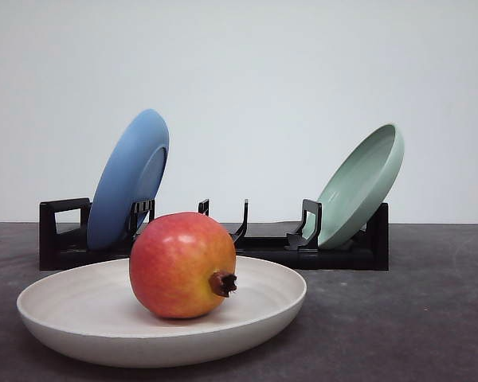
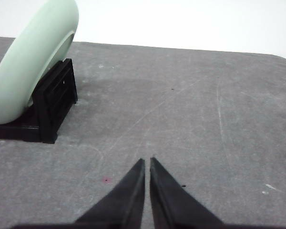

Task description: Place pomegranate in white plate

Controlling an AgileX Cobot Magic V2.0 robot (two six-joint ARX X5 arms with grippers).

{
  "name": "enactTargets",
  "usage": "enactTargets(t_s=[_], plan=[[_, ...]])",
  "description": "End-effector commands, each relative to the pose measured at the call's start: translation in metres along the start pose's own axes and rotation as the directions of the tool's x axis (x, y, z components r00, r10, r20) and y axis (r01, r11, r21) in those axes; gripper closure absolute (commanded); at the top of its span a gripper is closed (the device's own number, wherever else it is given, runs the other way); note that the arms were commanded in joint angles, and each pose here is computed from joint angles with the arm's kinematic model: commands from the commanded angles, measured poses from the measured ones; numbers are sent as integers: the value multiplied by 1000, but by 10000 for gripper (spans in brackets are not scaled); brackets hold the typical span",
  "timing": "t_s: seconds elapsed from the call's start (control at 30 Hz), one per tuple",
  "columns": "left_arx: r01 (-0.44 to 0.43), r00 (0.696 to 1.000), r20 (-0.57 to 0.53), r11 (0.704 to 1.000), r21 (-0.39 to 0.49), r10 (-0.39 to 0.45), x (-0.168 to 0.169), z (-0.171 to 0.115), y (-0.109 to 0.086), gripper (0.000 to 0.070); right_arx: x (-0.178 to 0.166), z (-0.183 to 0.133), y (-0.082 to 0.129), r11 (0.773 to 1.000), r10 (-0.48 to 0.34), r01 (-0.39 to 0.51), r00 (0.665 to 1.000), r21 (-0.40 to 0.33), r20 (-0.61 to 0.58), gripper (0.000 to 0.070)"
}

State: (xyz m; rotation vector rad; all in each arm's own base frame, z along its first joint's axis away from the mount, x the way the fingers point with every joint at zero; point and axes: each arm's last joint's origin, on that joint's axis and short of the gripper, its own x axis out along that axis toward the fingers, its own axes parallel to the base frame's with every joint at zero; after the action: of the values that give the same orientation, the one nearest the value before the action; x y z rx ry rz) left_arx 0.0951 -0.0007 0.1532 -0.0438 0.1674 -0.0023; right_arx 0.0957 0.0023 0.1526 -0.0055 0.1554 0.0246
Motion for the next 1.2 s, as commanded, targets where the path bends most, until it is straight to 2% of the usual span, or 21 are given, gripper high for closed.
enactTargets(t_s=[0.0, 1.17], plan=[[-3, 1000, -12, 1000, 7, 3, 1, -4, 0, 700, 0, -1, 0, 1000, -2, 2, 1000, 7, 6, 685], [-3, 1000, -12, 1000, 7, 3, 1, -4, 0, 700, 0, -1, 0, 1000, -2, 2, 1000, 7, 6, 685]])
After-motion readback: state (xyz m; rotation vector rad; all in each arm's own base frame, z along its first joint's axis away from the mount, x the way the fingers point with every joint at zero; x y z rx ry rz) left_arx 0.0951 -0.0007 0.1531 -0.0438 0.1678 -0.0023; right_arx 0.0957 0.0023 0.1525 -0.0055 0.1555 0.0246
